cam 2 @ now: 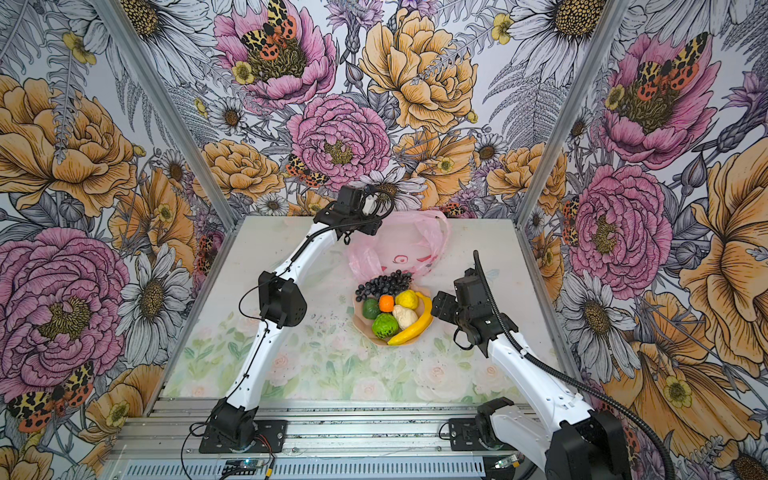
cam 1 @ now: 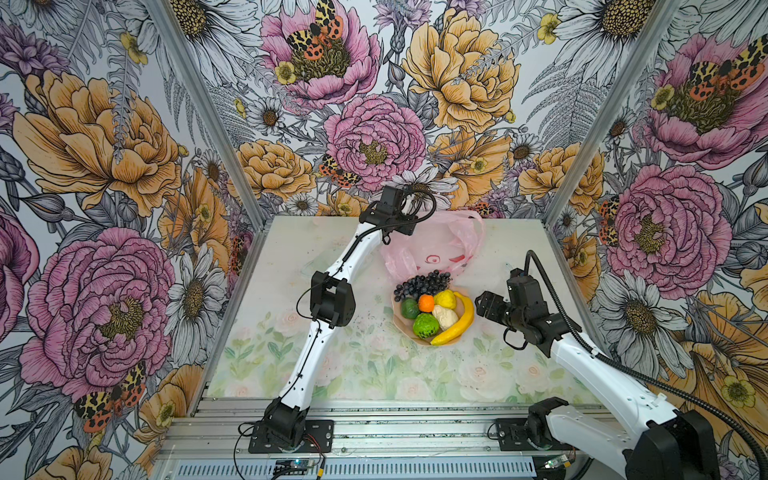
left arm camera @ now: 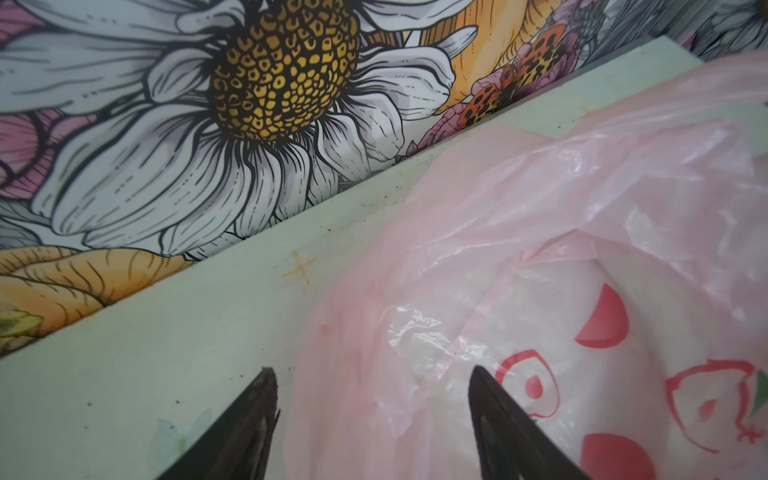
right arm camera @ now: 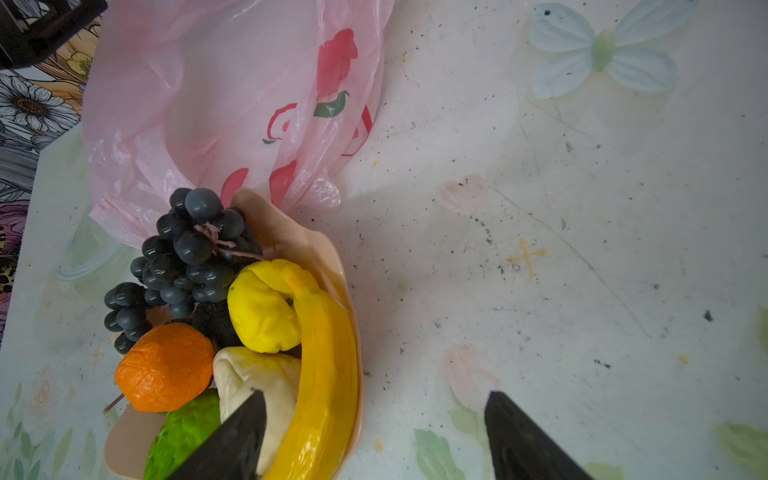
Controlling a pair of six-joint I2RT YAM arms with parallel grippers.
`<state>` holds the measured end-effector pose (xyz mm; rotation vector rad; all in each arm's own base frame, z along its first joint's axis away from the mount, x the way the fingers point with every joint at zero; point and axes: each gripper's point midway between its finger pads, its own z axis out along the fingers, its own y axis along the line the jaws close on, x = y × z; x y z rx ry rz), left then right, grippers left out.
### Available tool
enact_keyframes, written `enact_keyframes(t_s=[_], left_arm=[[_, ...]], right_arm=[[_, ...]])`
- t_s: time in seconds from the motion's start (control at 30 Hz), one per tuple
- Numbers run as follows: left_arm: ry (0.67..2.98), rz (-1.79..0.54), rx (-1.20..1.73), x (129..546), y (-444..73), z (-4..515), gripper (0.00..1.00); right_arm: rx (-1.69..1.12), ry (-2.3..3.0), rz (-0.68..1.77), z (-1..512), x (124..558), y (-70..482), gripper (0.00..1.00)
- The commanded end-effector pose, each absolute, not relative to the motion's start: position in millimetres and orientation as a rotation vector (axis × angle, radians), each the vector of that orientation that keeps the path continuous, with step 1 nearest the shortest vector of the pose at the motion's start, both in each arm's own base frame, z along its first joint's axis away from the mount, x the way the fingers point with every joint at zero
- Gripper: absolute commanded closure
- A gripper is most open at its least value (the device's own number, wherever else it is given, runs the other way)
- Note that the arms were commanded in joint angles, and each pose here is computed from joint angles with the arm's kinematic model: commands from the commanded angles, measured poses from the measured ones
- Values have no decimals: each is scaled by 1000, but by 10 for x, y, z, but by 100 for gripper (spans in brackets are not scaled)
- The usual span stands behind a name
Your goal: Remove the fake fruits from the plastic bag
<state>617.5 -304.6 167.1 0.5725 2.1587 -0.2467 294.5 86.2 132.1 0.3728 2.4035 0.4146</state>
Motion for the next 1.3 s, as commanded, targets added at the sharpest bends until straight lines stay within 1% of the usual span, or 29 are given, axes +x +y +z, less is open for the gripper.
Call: enact_keyframes(t_s=[0.0,0.17,0.27,0.33,0.47,0.57,0.73,0.97,1.0,1.07,1.27], left_arm=[[2097,-156,496,6106,-2931,2232,10],[2099,-242,349,5806,-2838,2772,1],[2144,-313,235,5565,-2702,2914,1],[2189,-339,158,5390,-2579,2906,1],[2262,-352,61,4998,-2351,2714,1],[2201,-402,-6,4683,-2168,2750,1],[2141,-463,-161,4224,-1746,2589,1],[2085,-462,-325,3646,-1169,2105,1],[2078,-458,-350,3585,-1086,2038,1],[2069,-458,-399,3457,-929,1885,1],[2066,-438,-444,3249,-701,1680,1]], right_arm=[[396,2392,462,1328,3030,862,15],[455,2388,500,1326,3094,783,14],[491,2374,497,1335,3112,735,14],[512,2374,505,1320,3111,732,14],[537,2369,536,1278,3132,767,15],[536,2381,529,1231,3128,801,15],[526,2381,549,1216,3123,897,12],[521,2371,628,1154,3101,1041,10],[521,2370,640,1147,3102,1066,9],[518,2372,660,1114,3097,1123,1],[519,2378,723,1044,3149,1263,1]])
